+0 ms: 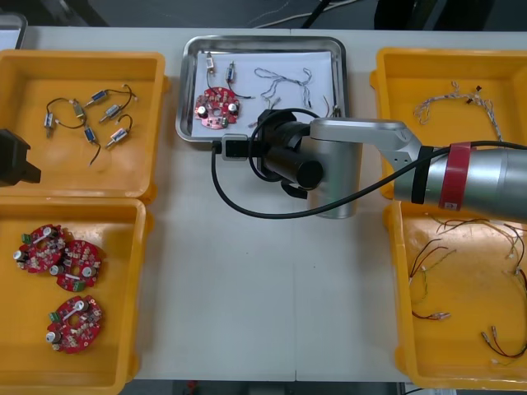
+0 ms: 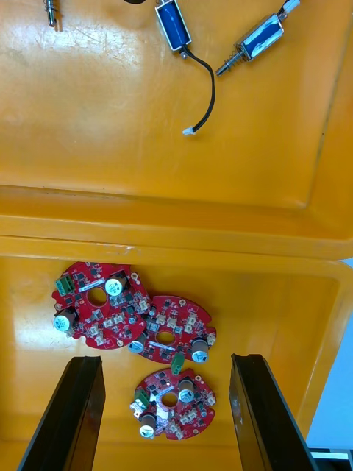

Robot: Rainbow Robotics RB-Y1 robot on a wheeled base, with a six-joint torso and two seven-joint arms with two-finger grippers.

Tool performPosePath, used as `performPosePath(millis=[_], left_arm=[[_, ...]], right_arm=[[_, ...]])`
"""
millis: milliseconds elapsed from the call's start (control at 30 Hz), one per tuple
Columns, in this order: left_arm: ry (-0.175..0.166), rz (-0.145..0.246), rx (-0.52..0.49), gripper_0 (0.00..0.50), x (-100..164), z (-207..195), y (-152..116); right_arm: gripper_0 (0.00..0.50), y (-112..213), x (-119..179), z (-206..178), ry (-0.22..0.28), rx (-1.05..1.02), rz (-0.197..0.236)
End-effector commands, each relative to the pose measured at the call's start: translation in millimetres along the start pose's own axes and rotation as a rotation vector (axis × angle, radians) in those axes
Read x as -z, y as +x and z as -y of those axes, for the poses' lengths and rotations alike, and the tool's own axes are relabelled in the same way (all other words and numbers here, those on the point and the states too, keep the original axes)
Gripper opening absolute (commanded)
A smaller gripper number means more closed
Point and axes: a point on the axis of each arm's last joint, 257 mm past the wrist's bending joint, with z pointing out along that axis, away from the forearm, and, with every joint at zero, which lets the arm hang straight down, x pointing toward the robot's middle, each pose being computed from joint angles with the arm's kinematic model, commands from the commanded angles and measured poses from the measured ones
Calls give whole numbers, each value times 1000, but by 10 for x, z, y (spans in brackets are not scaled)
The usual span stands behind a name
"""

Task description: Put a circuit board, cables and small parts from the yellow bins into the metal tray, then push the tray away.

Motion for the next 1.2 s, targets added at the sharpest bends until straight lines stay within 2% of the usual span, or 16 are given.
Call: performPosePath(millis=[33,100,300,600,800,1000,1200], left_arm=[[-38,35,-69,500,130,-129,-53],[-38,35,-69,500,130,-129,-53],[-38,35,-69,500,130,-129,-53],[-38,35,-69,500,130,-129,-53],[-38,35,-69,500,130,-129,-53],[-38,35,-69,500,130,-129,-53],[-38,35,-69,500,130,-129,-53]], right_arm=[[500,-382,79,349,49,52,65],[500,-359,81,307,33,34,61],[500,-381,141,292,30,38,59],[500,-414,343,172,3,35,16],[500,-415,510,-12,-49,9,-17],[500,-371,735,-143,-74,-58,-56],[500,-326,984,-241,-147,-224,-108]])
